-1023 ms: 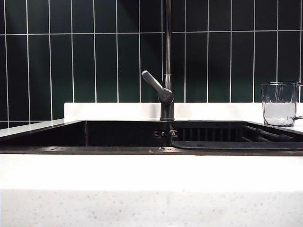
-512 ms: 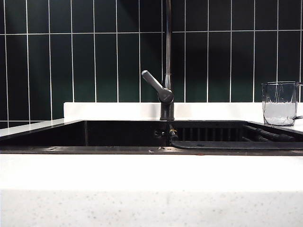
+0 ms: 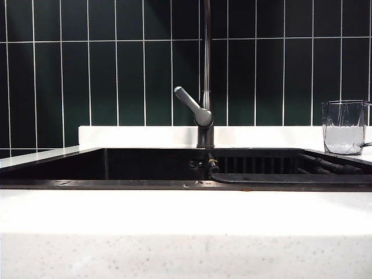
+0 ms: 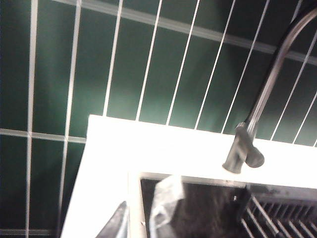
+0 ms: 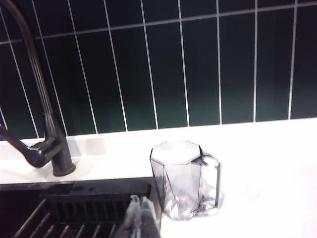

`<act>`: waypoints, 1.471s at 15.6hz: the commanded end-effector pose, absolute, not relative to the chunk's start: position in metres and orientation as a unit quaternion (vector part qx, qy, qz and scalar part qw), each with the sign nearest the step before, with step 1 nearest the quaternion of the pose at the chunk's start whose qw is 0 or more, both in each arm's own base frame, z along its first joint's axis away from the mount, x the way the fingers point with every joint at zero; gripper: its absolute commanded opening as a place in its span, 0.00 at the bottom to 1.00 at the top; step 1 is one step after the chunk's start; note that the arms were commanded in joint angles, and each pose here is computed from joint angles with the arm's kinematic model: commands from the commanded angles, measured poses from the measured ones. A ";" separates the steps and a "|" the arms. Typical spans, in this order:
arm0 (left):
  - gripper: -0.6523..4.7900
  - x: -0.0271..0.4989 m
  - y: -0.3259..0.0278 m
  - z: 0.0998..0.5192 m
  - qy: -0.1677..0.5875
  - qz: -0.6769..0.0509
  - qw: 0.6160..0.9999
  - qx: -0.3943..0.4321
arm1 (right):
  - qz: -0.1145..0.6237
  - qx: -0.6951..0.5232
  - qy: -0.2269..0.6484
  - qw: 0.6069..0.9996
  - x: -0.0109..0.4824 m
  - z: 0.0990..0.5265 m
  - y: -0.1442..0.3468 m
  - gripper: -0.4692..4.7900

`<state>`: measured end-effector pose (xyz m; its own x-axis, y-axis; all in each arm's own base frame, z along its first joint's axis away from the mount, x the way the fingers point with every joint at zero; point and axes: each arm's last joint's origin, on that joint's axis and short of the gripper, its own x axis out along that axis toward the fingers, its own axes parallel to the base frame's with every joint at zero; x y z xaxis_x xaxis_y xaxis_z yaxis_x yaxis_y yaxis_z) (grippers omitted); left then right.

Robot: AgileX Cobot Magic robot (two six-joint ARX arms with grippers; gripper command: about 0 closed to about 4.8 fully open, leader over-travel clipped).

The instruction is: Pick up the mug next to the sink, go to the faucet to get some water, pour the water into the sink, and finally put the mug back to its place.

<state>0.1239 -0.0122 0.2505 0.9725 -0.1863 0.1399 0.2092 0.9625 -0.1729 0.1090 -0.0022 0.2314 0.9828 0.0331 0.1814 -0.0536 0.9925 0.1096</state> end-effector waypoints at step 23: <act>0.24 0.171 -0.054 0.260 -0.077 -0.271 0.958 -0.057 | -0.079 0.028 0.012 0.996 0.280 0.184 -0.016 0.31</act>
